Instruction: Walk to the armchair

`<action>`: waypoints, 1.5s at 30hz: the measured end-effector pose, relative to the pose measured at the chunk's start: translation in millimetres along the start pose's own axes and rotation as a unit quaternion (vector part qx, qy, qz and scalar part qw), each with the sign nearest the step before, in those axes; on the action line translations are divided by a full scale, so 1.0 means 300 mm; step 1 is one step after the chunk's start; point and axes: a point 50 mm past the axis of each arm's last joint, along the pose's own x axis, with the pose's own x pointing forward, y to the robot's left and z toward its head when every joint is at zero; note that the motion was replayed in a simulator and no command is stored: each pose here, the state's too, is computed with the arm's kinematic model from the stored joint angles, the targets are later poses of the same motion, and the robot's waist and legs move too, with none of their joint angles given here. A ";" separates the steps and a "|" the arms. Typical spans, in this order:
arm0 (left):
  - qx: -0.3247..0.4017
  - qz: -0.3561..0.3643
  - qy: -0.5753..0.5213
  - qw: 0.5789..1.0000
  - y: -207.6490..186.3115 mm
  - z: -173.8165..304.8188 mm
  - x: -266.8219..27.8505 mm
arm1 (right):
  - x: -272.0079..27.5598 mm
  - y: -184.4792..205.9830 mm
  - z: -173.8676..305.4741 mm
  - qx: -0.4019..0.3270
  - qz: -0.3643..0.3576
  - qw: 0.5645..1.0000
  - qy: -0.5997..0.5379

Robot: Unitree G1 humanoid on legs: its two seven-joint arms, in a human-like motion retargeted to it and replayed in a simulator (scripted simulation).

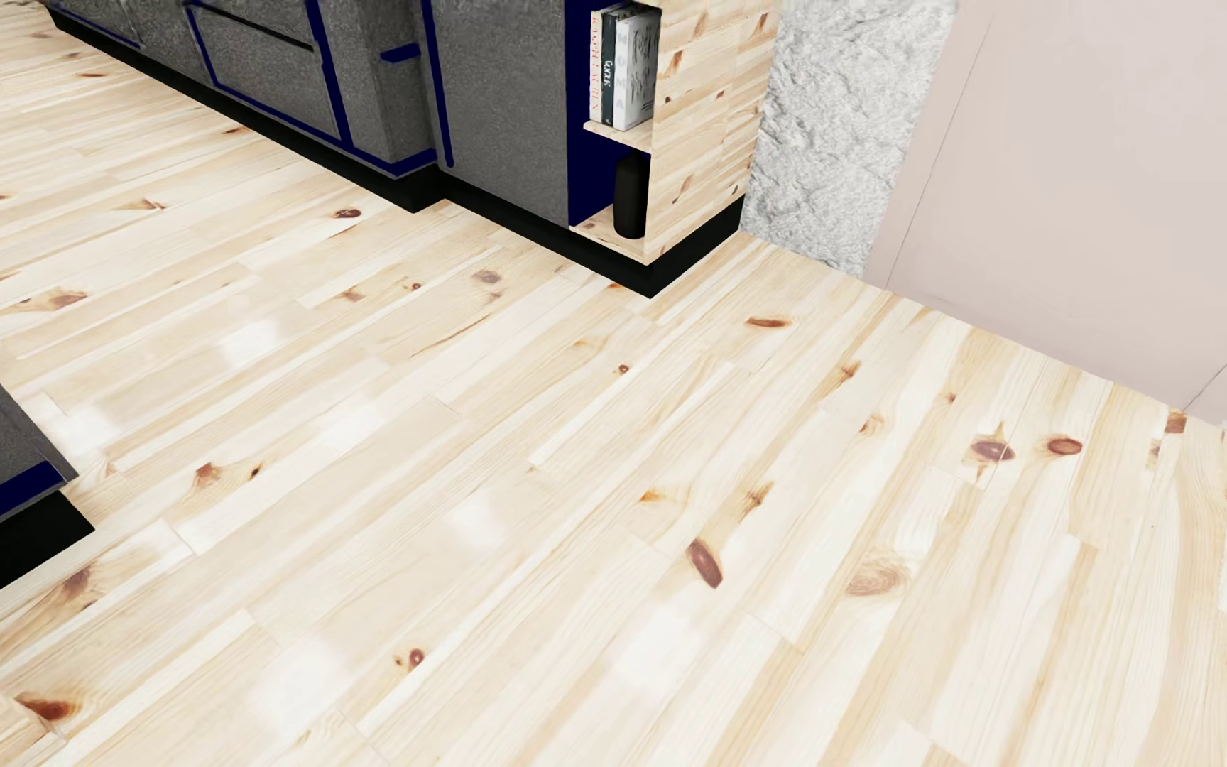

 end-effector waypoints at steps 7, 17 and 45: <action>-0.055 0.286 -0.134 0.947 0.542 0.141 -0.076 | -0.004 0.004 -0.045 0.006 -0.001 1.000 0.013; 0.000 0.186 -0.041 0.982 0.361 -0.101 -0.028 | -0.022 -0.129 0.187 -0.029 -0.077 0.984 -0.160; 0.023 0.025 0.016 0.999 0.134 -0.160 0.028 | 0.012 -0.007 -0.009 -0.145 0.028 0.989 -0.005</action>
